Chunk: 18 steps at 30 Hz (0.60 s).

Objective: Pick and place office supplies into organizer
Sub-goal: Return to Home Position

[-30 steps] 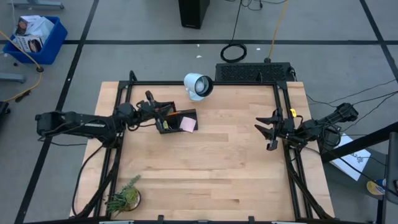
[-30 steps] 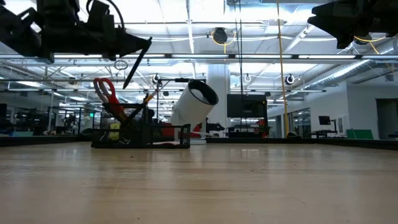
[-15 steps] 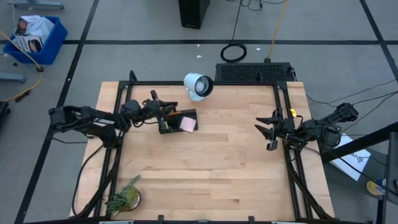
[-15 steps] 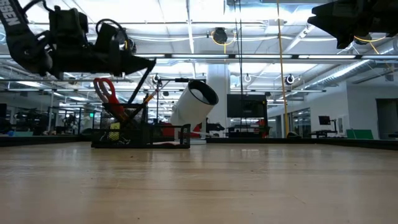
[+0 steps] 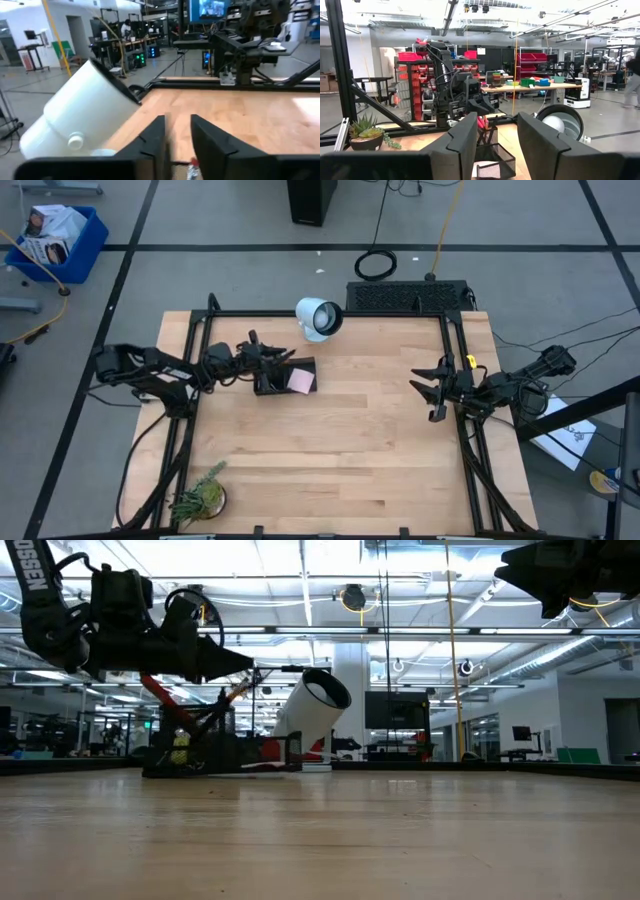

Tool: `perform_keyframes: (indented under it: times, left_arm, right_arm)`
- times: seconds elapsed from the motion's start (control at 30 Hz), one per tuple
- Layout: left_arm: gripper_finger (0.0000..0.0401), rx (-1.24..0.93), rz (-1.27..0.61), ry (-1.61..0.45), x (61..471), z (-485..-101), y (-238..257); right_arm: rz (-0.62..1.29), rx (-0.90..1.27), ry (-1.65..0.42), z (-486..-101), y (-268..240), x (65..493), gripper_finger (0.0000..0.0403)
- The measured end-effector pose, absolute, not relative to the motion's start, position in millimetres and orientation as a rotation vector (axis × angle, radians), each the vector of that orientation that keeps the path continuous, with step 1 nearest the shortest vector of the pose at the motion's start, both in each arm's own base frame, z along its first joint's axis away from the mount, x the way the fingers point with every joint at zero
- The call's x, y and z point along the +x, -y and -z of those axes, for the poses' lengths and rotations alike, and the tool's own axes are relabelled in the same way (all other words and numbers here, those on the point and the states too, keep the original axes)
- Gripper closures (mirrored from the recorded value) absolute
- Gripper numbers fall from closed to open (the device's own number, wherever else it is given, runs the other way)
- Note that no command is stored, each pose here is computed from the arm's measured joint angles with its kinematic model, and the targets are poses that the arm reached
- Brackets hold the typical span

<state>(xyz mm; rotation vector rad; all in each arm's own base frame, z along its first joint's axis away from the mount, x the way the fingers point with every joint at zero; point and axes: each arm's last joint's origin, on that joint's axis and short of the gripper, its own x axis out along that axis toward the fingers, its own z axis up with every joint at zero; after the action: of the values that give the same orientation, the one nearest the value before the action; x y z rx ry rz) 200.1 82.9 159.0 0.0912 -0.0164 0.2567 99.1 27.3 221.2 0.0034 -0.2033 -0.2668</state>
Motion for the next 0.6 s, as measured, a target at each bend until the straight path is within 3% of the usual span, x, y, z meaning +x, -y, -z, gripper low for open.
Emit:
perform_keyframes:
  times: [0.3, 0.6]
  left_arm:
    - [0.0225, 0.086, -0.268, 0.098, 202.8, -166.8, -75.2]
    - [0.0215, -0.093, -0.315, 0.166, 211.2, -175.4, -70.3]
  right_arm:
    - [0.266, 0.003, 0.203, -221.2, -27.4, 99.1, 0.0273]
    - [0.266, 0.003, 0.203, -221.2, -27.4, 99.1, 0.0273]
